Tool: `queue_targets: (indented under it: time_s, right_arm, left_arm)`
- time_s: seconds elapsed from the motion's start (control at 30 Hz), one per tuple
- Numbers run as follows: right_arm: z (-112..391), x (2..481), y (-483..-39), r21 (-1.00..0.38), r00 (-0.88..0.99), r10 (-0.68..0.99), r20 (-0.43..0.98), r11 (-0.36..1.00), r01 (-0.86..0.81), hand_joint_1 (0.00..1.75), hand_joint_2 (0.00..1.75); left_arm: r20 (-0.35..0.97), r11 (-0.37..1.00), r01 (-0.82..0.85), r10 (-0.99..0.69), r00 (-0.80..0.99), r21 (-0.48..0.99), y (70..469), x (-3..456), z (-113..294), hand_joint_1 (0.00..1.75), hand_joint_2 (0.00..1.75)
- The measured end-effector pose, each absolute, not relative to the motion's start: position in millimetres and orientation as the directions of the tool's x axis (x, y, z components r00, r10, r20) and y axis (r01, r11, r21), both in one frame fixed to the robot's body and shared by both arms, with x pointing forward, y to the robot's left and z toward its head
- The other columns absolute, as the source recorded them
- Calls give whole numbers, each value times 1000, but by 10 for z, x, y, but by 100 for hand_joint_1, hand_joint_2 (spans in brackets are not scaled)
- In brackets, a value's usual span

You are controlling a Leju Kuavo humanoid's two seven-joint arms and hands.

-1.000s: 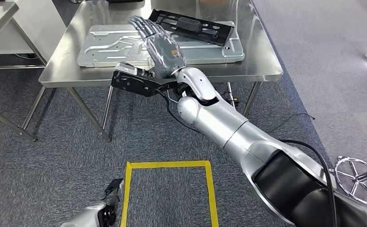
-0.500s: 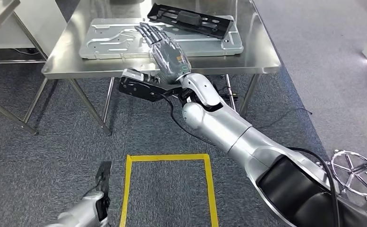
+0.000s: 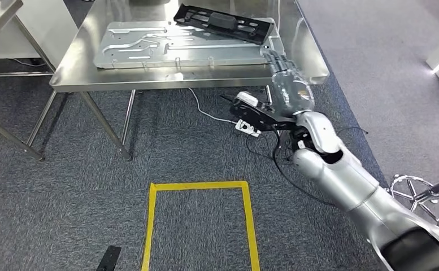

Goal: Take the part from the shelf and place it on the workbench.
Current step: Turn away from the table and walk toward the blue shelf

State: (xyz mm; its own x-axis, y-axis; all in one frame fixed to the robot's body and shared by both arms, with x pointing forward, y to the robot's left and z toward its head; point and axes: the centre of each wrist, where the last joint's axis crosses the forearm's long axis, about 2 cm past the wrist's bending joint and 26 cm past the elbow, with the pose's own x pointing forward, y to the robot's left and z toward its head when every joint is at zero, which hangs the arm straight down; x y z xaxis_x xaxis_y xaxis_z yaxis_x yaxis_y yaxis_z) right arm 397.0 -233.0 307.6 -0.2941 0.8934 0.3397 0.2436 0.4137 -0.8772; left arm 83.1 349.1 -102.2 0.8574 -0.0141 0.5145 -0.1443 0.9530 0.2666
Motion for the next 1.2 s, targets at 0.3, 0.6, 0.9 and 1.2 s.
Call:
queue_targets:
  time_s: [0.3, 0.6, 0.9, 1.2]
  right_arm:
    - [3139, 3768, -2524, -863, -304, 892, 335, 420, 281, 0, 0]
    - [3220, 3649, -2596, -853, -311, 892, 329, 422, 307, 0, 0]
    - [3234, 3572, -2604, -852, -315, 890, 330, 424, 307, 0, 0]
    - [3263, 3534, -2641, -846, -316, 891, 327, 425, 322, 0, 0]
  left_arm:
    - [479, 944, -148, -11, 878, 294, 3606, 763, -1021, 0, 0]
    - [459, 939, -150, -9, 888, 310, 3635, 753, -1018, 0, 0]
    - [442, 934, -151, -7, 897, 322, 3689, 746, -1012, 0, 0]
    - [435, 928, -155, -9, 900, 340, 3756, 772, -997, 0, 0]
